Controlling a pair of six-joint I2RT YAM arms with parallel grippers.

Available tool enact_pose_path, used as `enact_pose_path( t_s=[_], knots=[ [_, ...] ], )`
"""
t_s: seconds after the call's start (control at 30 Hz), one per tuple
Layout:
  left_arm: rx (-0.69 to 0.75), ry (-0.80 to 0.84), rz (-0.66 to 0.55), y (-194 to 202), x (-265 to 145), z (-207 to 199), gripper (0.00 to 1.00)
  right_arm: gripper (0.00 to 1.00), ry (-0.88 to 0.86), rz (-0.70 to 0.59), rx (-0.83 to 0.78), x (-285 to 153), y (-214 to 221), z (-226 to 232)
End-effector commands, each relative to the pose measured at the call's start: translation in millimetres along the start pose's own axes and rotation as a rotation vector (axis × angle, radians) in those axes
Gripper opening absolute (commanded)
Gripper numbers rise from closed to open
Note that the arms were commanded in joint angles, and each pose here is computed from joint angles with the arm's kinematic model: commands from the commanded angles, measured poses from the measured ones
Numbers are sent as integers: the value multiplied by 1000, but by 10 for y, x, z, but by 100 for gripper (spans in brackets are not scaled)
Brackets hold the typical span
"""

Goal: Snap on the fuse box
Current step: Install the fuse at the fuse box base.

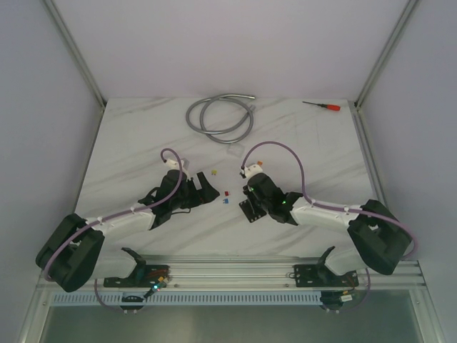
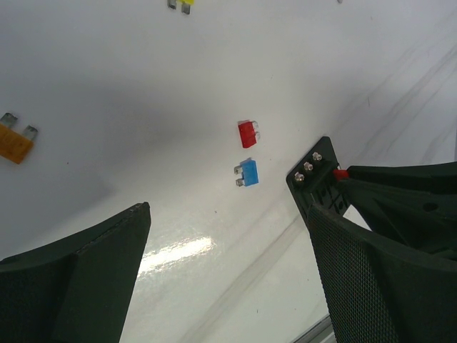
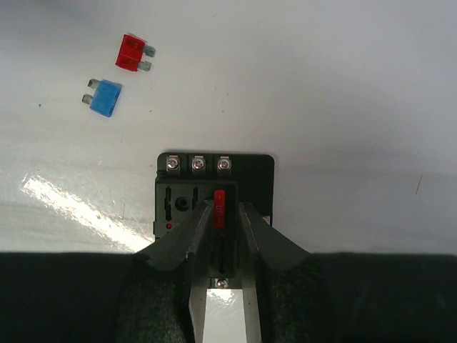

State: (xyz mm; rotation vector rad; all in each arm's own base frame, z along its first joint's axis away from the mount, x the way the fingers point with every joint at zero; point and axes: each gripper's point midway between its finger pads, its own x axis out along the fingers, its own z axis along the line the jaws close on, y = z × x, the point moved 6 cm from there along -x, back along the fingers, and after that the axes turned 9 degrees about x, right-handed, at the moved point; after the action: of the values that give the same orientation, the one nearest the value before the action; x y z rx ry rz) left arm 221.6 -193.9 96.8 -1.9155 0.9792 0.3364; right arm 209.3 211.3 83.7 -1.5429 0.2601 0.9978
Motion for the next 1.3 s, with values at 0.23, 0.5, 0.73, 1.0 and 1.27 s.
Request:
enact_pose_path(
  t_s=[0.23, 0.5, 0.73, 1.0, 1.27],
  knots=[
    [-7, 13, -12, -57, -37, -38, 100, 33, 3, -36, 9, -98, -122, 21],
    [-6, 16, -8, -49, -38, -40, 100, 34, 3, 3, -4, -107, -129, 36],
    [-4, 20, -9, -55, -47, -48, 100, 33, -26, 45, 3, -171, -271, 129],
    [-3, 21, -7, -54, -46, -50, 100, 29, 29, 154, 6, -107, -257, 133],
    [-1, 21, -5, -55, -39, -51, 100, 22, 38, 174, 2, -57, -271, 148]
  ],
)
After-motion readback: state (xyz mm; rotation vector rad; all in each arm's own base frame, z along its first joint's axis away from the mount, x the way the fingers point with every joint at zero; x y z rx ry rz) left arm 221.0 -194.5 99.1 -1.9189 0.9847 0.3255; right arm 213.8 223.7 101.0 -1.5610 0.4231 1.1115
